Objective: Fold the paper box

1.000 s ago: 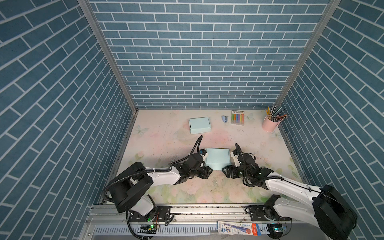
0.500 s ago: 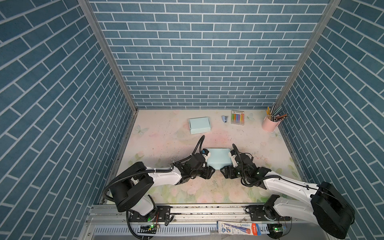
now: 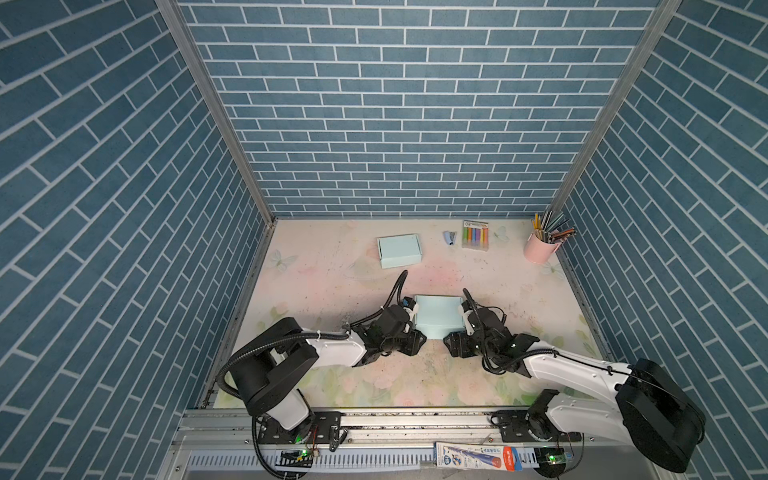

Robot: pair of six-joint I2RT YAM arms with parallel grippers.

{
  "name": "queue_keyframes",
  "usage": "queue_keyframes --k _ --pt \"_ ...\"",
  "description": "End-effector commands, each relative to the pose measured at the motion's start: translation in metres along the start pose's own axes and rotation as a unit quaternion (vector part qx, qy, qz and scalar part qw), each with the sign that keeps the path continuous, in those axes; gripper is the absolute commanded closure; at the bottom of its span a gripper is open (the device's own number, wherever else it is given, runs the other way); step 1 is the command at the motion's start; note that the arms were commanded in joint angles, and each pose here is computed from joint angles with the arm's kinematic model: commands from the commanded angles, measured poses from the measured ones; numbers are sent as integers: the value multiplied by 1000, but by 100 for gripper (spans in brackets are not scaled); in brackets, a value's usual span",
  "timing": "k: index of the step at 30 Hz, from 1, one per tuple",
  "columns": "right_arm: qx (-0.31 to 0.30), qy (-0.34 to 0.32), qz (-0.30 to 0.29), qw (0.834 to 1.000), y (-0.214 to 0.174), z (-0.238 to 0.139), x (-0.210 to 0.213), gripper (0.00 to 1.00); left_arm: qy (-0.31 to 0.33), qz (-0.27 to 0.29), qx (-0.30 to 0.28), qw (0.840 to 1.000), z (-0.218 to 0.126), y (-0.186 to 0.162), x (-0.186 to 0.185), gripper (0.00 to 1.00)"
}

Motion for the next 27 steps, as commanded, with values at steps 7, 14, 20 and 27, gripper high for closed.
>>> queue_keyframes --k 7,14,20,27 --pt "-14 -24 -14 1000 11 -2 -2 21 -1 4 -6 1000 6 7 3 56" --pt "-16 -27 -17 999 15 -6 -1 19 -20 2 4 1000 -2 5 -1 54" --pt "-27 -19 -4 999 18 -15 0 13 -4 -1 29 1000 -20 -4 14 45" --pt "-47 -13 3 999 23 -21 0 14 2 22 -7 1000 -32 27 5 46"
Point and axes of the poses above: each gripper's point midway between its finger pads, its own z axis out along the fingers, its own x axis along the line the jaws close on, y = z × x, the point moved 5 cm from there along -z, back along the fingers, and after that the axes turned 11 degrees about -z, right-handed, at the moved point
